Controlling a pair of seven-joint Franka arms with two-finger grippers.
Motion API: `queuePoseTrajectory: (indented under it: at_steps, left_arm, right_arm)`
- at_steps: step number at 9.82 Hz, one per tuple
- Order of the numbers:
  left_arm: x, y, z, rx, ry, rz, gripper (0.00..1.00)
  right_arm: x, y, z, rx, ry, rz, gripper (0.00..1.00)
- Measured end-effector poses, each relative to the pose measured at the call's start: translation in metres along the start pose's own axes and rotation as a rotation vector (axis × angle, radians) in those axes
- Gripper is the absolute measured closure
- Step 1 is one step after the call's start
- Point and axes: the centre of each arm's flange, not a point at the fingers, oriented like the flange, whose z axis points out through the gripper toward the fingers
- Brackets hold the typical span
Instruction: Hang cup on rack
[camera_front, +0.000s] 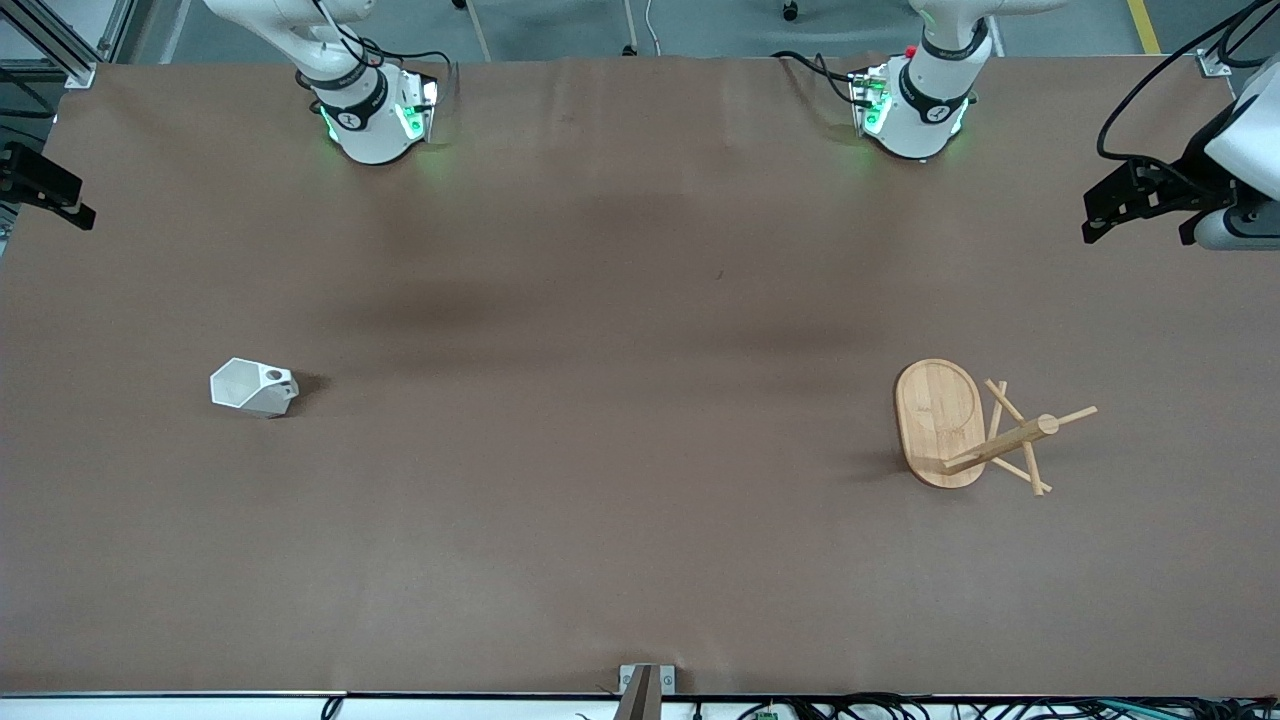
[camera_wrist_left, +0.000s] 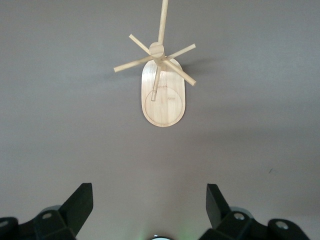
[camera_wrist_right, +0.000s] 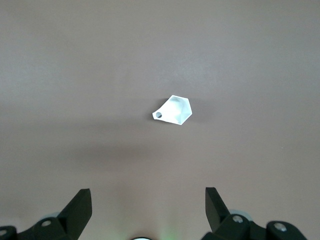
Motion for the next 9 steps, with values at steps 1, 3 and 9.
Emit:
queuePoseTrajectory:
  at_steps: [1, 3, 9]
  left_arm:
    - [0.001, 0.0, 0.0, 0.0, -0.008, 0.0, 0.0]
    - [0.005, 0.002, 0.001, -0.002, -0.016, 0.006, 0.0]
    - [0.008, 0.001, 0.003, -0.003, -0.022, 0.005, 0.0]
  right_arm:
    - [0.0, 0.0, 0.0, 0.0, 0.0, 0.0, 0.0]
    - [0.0, 0.0, 0.0, 0.0, 0.0, -0.001, 0.0]
    - [0.018, 0.052, 0.072, -0.001, 0.021, -0.011, 0.0]
